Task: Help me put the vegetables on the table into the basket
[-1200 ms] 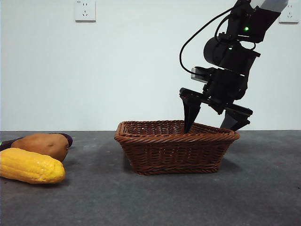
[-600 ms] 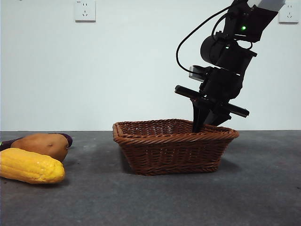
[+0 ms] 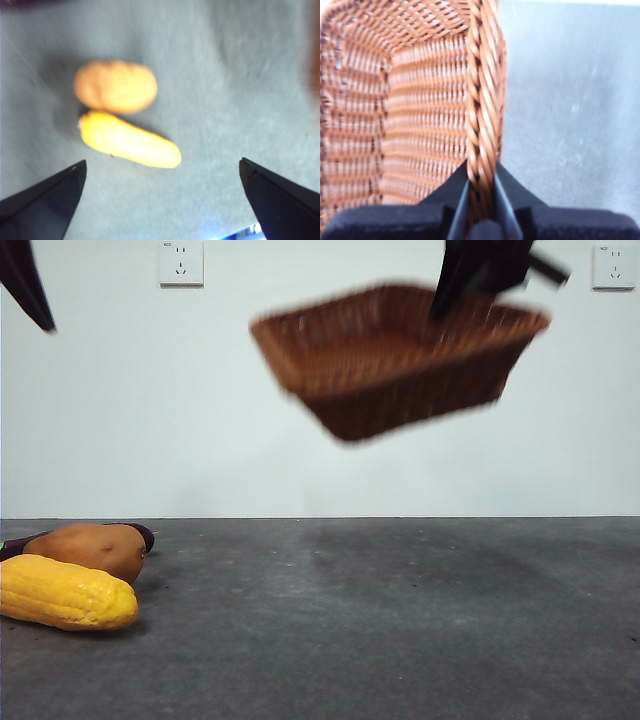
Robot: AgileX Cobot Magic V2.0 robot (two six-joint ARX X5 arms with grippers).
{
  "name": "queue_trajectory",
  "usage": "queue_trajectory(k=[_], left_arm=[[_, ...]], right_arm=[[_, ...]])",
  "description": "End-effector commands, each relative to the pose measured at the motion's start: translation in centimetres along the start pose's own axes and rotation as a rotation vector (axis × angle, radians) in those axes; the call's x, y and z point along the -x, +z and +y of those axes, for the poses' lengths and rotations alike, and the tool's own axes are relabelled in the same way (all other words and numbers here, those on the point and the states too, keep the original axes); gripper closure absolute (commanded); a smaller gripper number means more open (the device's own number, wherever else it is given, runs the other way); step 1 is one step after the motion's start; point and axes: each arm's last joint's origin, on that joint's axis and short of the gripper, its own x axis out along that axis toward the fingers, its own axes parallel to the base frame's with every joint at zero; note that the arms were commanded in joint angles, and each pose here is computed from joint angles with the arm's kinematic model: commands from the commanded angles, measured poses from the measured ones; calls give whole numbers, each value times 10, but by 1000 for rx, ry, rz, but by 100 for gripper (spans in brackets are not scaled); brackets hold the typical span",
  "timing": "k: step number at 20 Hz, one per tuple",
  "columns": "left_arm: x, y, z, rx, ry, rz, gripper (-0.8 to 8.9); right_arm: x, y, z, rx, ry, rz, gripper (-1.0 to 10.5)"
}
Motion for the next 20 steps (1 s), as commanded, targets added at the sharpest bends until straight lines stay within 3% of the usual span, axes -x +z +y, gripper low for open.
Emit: queue_trajectory(k=[1,8,20], left_arm=[[-22,6,-2,71,85,65,154],[-86,12,-6,232,232,218,154],[-138,9,-10,335,353,266,154]], right_arm=[[41,5,11,28,17,-89,958],[121,-7,28,98,23,-184,958],[146,-24,33,148,52,-116,958]])
